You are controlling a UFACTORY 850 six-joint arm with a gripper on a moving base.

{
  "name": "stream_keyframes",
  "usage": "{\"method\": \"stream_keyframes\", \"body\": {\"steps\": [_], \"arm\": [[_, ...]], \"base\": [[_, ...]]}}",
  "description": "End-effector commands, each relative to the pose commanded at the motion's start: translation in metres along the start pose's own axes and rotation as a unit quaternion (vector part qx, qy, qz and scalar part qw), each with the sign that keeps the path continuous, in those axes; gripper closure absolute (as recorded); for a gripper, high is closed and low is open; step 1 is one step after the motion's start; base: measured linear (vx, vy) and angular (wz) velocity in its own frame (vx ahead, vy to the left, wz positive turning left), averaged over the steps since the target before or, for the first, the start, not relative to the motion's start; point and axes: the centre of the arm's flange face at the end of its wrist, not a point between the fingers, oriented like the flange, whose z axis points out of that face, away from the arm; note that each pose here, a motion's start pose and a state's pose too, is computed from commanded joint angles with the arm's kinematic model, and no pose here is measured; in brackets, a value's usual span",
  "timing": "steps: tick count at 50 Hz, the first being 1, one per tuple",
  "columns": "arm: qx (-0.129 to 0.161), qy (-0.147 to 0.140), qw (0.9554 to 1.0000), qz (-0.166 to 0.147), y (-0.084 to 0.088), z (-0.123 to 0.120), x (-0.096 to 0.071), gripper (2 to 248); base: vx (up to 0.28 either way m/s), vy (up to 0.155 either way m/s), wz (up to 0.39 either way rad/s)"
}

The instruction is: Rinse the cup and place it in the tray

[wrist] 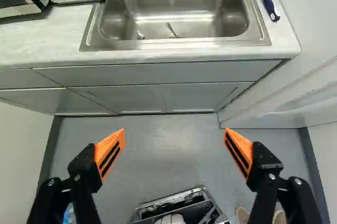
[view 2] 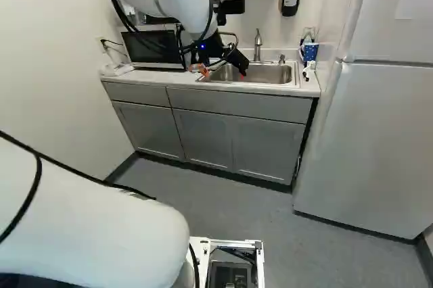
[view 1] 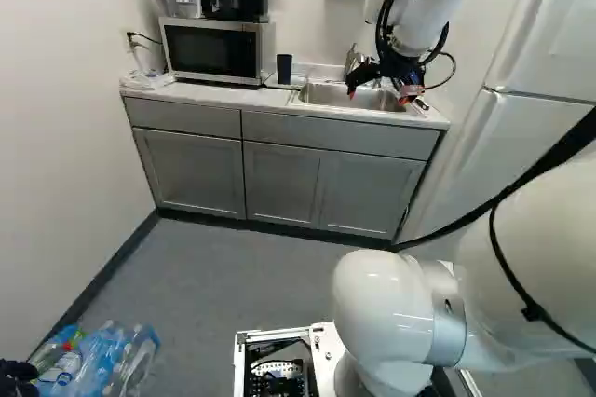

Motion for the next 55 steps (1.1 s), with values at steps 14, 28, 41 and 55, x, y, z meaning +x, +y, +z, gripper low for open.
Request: {"method": "stream_keyframes", "body": {"steps": [14,28,41,55], "arm": [[0.001,0.005,1.0000,-0.002,-0.002,0.005,-0.004,3],[0.004,0.015,0.9999,-0.005,-0.005,0.015,-0.010,3],[0.007,0.028,0.9995,-0.010,-0.010,0.028,-0.020,3],[0.012,0.046,0.9987,-0.017,-0.016,0.045,-0.034,3]], "base": [[0.000,0.000,0.000],[0.000,0.000,0.000],[0.000,0.000,0.000],[0.000,0.000,0.000]]}}
